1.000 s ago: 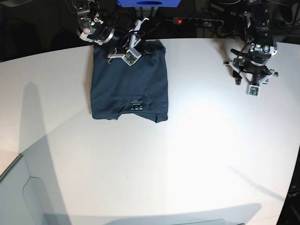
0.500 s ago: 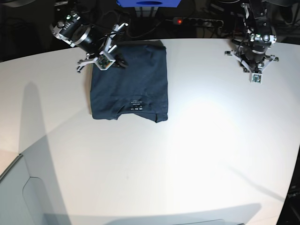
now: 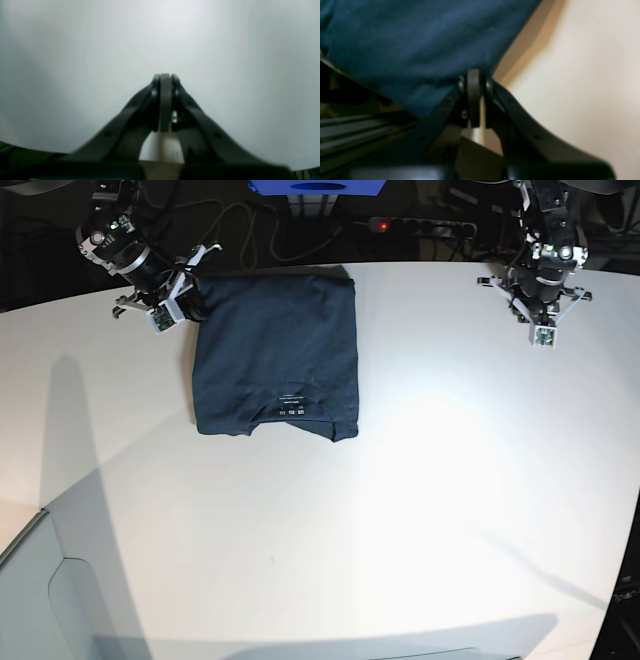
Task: Fold the T-shirt properly
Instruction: 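Press and smooth the folded shirt's collar edge with the right gripper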
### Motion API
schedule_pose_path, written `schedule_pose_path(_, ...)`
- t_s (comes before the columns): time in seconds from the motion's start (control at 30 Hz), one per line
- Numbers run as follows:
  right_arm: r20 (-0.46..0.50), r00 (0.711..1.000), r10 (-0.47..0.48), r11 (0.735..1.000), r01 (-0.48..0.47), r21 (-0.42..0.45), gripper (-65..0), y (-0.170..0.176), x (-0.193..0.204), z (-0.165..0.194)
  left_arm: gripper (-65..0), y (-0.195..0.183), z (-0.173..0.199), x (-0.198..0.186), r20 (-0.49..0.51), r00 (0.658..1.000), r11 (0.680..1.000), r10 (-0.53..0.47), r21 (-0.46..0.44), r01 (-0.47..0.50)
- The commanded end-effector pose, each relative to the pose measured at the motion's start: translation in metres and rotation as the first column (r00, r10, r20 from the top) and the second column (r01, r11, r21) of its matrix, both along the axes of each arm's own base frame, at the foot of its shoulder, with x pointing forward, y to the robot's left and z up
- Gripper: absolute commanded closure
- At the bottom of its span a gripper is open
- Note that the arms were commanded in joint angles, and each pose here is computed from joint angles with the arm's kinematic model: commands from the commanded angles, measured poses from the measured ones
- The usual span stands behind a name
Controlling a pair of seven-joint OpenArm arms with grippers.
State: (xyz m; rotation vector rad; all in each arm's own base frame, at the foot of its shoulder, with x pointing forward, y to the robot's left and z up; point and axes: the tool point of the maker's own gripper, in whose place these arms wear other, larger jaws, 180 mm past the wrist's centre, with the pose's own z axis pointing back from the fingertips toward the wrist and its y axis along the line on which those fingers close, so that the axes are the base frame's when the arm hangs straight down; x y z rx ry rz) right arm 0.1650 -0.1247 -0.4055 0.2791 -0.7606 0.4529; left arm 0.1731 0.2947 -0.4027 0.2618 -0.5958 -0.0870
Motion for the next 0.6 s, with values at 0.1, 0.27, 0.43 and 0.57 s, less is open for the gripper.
schedule_pose_path(0.1,0.018,1.000,-0.001,1.000,0.001,0.026,0.0,0.000,0.005,0.001,0.0,-0.001,0.003,-0.004,0.013,1.000,1.000,-0.003,0.003,0.003)
schedule_pose_path(0.27,0.102,0.995,0.020,1.000,-0.019,-0.005,0.0,0.004,0.006,0.036,0.0,-0.002,0.001,-0.008,0.005,1.000,1.000,0.000,-0.002,0.000)
schedule_pose_path(0.43,0.142,0.989,0.042,0.999,-0.047,0.027,0.0,0.028,0.001,0.056,0.0,-0.002,0.001,-0.009,0.002,1.000,1.000,0.000,-0.002,0.000)
schedule_pose_path(0.57,0.087,0.993,0.081,0.993,-0.088,0.081,0.0,0.049,-0.008,0.039,0.0,-0.002,0.001,-0.008,0.005,1.000,1.000,0.000,-0.002,0.000)
